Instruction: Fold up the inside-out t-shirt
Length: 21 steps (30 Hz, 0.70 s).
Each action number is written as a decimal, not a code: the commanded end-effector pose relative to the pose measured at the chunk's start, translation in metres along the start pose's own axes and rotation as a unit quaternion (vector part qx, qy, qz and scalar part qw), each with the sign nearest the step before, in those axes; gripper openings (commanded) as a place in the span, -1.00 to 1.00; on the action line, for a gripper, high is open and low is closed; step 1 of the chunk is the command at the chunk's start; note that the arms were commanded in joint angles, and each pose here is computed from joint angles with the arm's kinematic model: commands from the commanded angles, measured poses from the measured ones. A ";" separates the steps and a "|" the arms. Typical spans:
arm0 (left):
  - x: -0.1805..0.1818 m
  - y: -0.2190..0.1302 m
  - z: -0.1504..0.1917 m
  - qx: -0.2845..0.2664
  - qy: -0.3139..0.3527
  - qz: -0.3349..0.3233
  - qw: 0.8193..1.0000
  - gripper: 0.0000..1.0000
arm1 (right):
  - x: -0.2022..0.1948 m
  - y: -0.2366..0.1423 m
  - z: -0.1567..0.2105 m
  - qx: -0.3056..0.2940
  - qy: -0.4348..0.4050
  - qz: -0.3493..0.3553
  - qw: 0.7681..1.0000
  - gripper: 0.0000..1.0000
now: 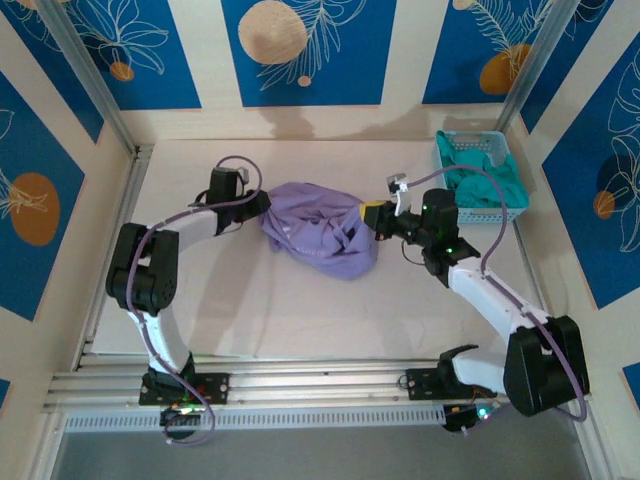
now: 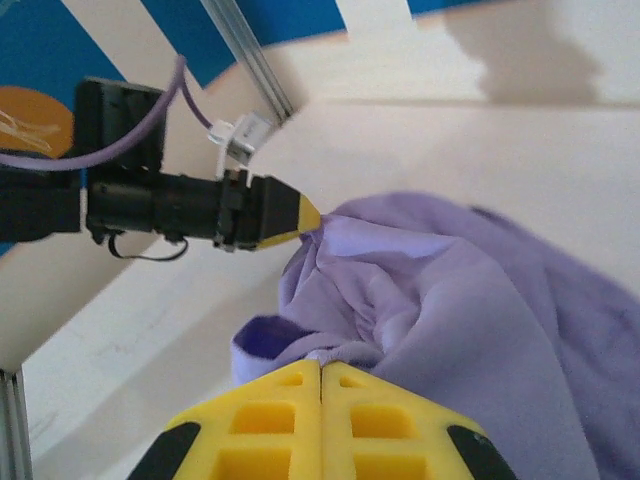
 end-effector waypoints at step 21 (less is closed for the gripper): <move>-0.118 -0.042 0.141 0.123 0.209 0.082 0.967 -0.73 | 0.012 -0.016 -0.039 -0.039 -0.012 0.020 0.999 -1.00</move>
Point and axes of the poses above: each hand's point on the last joint's axis, 136 mm out from that joint toward the fingers, its own y axis out along the fingers, its own x axis along the line the jaws close on, z = x × y, the point moved 1 cm from there along -y, back along the fingers, and after that the axes turned 9 degrees about -y, right-handed, at the moved point
